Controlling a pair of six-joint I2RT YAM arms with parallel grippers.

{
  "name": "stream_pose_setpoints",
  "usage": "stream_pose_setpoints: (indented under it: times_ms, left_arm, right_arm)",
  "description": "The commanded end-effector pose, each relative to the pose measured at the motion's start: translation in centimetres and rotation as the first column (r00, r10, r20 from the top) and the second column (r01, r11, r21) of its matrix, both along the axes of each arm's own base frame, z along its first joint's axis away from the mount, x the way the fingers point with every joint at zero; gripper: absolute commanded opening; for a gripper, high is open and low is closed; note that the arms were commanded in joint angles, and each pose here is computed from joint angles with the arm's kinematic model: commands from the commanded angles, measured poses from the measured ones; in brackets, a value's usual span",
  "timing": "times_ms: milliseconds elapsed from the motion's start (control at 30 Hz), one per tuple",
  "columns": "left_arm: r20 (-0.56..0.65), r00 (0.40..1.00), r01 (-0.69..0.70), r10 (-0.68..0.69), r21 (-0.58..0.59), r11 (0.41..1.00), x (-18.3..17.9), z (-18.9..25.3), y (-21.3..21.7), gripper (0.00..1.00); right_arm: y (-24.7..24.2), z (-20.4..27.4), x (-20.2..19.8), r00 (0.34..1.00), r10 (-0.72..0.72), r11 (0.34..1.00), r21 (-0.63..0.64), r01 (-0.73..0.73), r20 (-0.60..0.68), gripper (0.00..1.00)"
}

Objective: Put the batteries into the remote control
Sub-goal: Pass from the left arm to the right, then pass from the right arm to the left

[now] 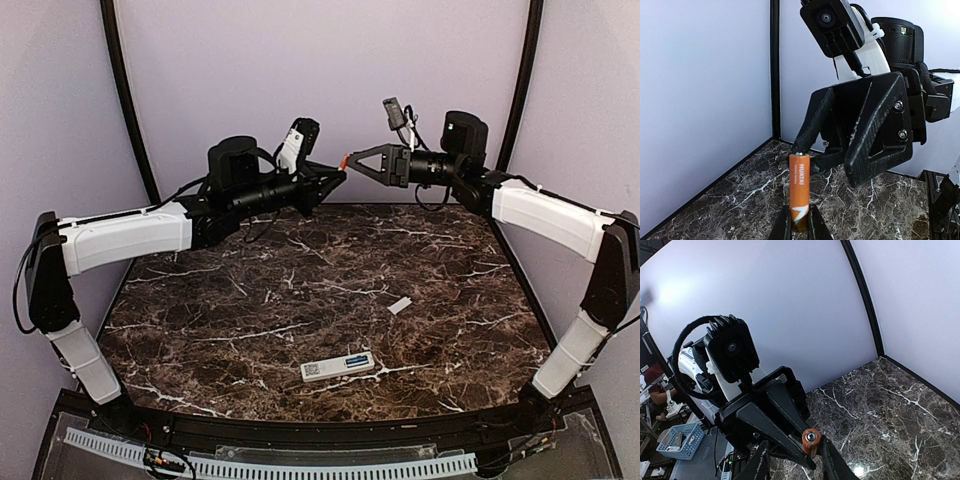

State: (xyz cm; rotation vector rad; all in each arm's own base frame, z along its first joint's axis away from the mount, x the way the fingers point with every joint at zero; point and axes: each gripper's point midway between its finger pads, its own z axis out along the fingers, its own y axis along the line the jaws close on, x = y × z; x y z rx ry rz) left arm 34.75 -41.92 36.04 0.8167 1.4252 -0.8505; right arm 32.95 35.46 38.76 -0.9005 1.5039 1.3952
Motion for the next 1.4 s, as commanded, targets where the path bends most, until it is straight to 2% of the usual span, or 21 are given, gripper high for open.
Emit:
stream_pose_setpoints:
  times_ms: [0, 67, 200, 367, 567, 933, 967, 1000, 1033, 1067, 1133, 1233, 1367]
  left_arm:
    - [0.016, 0.999, 0.041, -0.04, -0.04, 0.998, -0.9, 1.6, -0.7, 0.0]
    - [0.013, 0.999, 0.045, -0.044, -0.042, 0.998, -1.1, 1.6, -0.8, 0.0]
    - [0.009, 0.999, 0.051, -0.051, -0.052, 0.997, -1.4, 1.7, -1.0, 0.0]
    - [0.018, 0.999, 0.05, -0.049, -0.065, 0.997, -1.4, 2.2, -1.1, 0.0]
    - [0.014, 0.998, 0.064, -0.063, -0.072, 0.995, -1.6, 2.3, -1.1, 0.0]
    - [-0.016, 0.998, 0.061, -0.062, -0.076, 0.995, -1.6, 1.8, -1.1, 0.0]
    - [-0.023, 0.998, 0.061, -0.063, -0.073, 0.995, -1.5, 1.7, -1.3, 0.03]
    - [-0.036, 0.997, 0.061, -0.064, -0.063, 0.996, -1.5, 1.3, -1.3, 0.17]
    - [-0.039, 0.997, 0.062, -0.065, -0.061, 0.996, -1.4, 1.3, -1.4, 0.26]
    - [-0.048, 0.997, 0.064, -0.066, -0.052, 0.997, -1.4, 1.1, -1.4, 0.43]
    - [-0.057, 0.996, 0.063, -0.064, -0.032, 0.998, -1.4, 0.6, -1.3, 0.55]
    - [-0.054, 0.997, 0.062, -0.061, 0.016, 0.998, -1.6, 0.1, -1.1, 0.58]
    - [-0.096, 0.993, 0.085, -0.075, 0.097, 0.992, -1.4, -1.2, -1.6, 0.48]
  right_arm:
    - [-0.3, 1.1, -0.2, 1.0, -0.006, 0.999, 0.035, 0.005, 0.007, 0.33]
    - [-0.2, 1.2, -0.3, 1.0, 0.005, 0.999, 0.04, -0.005, 0.015, 0.31]
    - [0.2, 1.2, -0.1, 1.0, 0.02, 0.999, 0.03, -0.02, 0.003, 0.17]
    - [0.1, 0.7, -0.1, 1.0, 0.017, 1.0, 0.021, -0.016, -0.014, 0.13]
    - [0.4, 0.7, -0.2, 0.999, 0.026, 0.999, 0.02, -0.025, -0.021, 0.01]
    - [0.8, 1.7, -1.5, 0.997, 0.08, 0.997, 0.018, -0.08, 0.012, 0.0]
    - [0.9, 1.8, -1.6, 0.996, 0.086, 0.996, 0.015, -0.086, 0.023, 0.0]
    - [0.9, 1.9, -1.6, 0.996, 0.086, 0.996, 0.007, -0.086, 0.034, 0.0]
    - [0.9, 2.0, -1.6, 0.996, 0.08, 0.997, -0.003, -0.08, 0.043, 0.0]
    - [0.9, 2.1, -1.5, 0.996, 0.069, 0.998, -0.017, -0.068, 0.056, 0.0]
    - [0.6, 1.5, -1.4, 0.996, 0.052, 0.997, -0.068, -0.047, 0.072, 0.0]
    - [0.0, 0.6, -1.5, 0.992, 0.035, 0.985, -0.173, -0.013, 0.122, 0.0]
    - [-0.9, -0.4, -1.4, 0.975, 0.023, 0.946, -0.321, 0.051, 0.222, 0.0]
